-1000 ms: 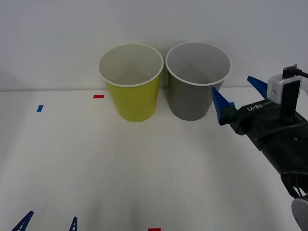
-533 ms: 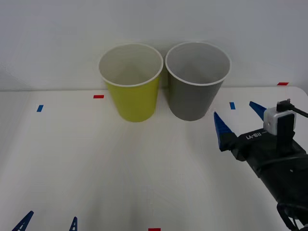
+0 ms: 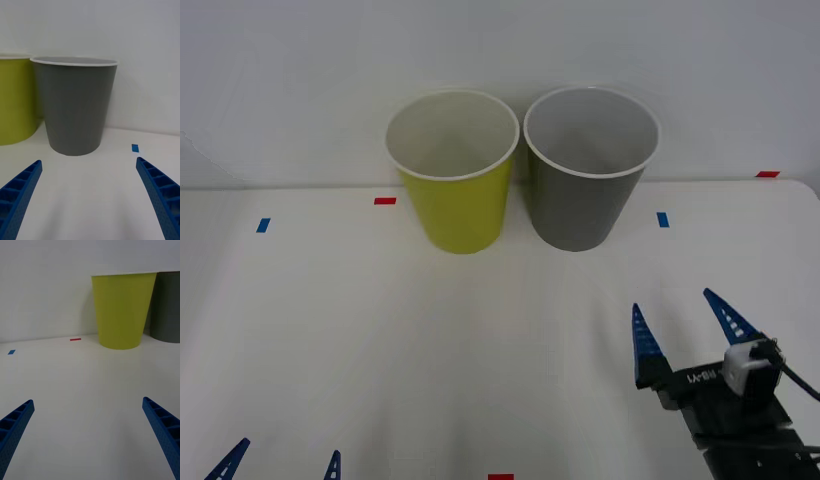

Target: Put cans in the gray bin and PET bottles in the light green bin.

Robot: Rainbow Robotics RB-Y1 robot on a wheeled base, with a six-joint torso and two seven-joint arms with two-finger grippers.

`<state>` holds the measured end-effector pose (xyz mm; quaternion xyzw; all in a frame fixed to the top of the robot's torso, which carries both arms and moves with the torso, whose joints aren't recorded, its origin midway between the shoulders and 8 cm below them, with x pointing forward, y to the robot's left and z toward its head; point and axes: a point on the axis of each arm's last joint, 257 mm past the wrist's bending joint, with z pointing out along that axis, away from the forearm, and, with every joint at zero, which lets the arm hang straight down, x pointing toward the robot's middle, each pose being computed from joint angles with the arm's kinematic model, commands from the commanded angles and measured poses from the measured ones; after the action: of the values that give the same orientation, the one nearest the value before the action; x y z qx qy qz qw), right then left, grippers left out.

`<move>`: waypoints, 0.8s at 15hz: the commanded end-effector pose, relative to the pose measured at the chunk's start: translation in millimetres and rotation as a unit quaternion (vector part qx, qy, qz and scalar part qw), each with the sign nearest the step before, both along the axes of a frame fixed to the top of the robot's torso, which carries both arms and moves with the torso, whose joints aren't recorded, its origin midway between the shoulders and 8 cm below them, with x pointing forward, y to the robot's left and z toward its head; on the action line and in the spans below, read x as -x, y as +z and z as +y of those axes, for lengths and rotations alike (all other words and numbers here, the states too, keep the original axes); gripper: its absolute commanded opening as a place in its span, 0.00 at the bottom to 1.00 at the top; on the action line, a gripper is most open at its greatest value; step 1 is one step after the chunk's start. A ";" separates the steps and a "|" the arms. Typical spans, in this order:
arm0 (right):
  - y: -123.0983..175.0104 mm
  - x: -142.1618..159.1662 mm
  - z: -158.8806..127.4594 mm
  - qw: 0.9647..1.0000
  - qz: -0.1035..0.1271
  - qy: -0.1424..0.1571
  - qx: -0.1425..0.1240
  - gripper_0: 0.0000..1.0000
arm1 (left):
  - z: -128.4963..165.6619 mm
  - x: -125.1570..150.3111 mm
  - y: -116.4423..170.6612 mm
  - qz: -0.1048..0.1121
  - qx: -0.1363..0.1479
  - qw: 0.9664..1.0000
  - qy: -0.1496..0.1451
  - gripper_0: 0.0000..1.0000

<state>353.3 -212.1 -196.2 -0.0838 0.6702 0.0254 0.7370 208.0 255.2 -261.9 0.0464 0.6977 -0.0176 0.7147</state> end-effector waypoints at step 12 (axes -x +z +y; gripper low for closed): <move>-56.0 83.1 -35.1 0.997 -0.030 -0.070 -0.018 0.90 | 0.0 0.0 0.0 0.000 0.000 1.000 0.000 1.00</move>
<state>275.2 -245.2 -250.9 -0.0293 0.6512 -0.0102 0.7583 208.0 255.2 -261.9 0.0464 0.6977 -0.0176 0.7147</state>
